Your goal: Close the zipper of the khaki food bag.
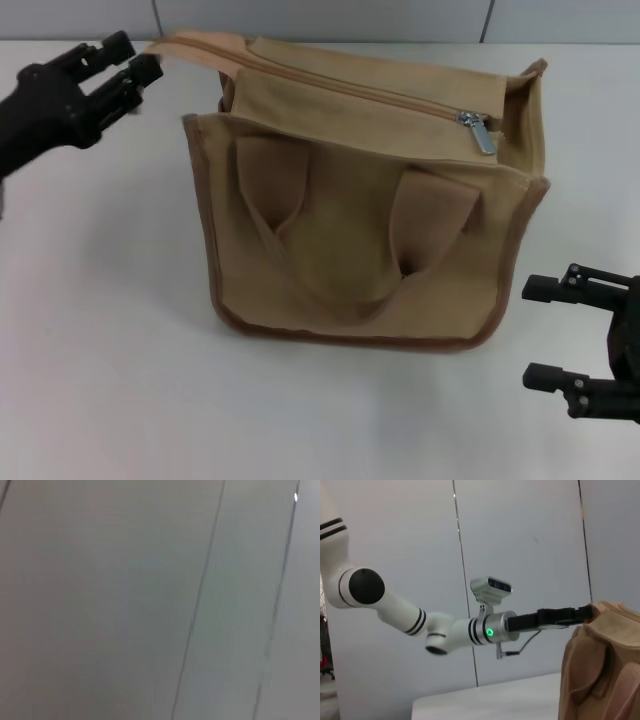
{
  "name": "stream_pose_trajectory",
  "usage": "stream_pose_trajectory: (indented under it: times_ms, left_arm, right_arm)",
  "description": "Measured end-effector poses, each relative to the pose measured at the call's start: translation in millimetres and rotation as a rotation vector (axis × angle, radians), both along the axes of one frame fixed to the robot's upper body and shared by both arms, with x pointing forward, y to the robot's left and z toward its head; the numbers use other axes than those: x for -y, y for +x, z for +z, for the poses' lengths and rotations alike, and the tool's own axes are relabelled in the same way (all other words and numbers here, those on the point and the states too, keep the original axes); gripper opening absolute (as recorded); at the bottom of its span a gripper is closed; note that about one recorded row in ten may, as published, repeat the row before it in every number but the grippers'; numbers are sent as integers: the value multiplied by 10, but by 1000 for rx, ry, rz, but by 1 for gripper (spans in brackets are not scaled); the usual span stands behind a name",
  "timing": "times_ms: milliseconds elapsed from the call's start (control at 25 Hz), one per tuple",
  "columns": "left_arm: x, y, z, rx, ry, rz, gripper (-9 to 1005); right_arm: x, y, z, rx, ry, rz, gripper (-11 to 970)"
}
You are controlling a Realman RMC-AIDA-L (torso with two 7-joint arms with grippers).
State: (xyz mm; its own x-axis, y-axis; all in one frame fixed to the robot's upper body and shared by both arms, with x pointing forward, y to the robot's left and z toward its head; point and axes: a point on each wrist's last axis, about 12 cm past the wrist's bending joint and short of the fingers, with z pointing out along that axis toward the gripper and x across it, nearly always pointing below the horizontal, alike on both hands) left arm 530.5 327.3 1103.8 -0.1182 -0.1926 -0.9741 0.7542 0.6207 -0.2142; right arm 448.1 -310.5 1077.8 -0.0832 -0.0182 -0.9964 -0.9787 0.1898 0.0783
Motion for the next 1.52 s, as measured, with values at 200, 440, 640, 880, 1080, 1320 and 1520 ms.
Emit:
stream_pose_trajectory:
  times_ms: [200, 440, 640, 880, 1080, 1320, 1520]
  left_arm:
    - [-203, -16, 234, -113, 77, -133, 564]
    - [-254, -168, 400, -152, 76, -314, 762]
    - [-45, -316, 350, -151, 13, -485, 815]
    - [376, -452, 24, -125, -15, -592, 815]
    - [676, -587, -262, -75, 69, -656, 815]
    - [744, -638, -390, -69, 134, -669, 814]
    - [828, -659, -580, -92, 205, -669, 814]
  right_arm:
    - [-24, 17, -19, -15, 3, -5, 770]
    - [-45, 41, -21, -30, 4, 0, 770]
    - [-130, 67, -46, -57, -18, 45, 770]
    - [-247, 95, -107, -74, -50, 72, 770]
    - [-337, 107, -182, -86, -69, 81, 770]
    - [-451, 116, -300, -100, -82, 67, 770]
    - [-532, 134, -343, -121, -89, 80, 770]
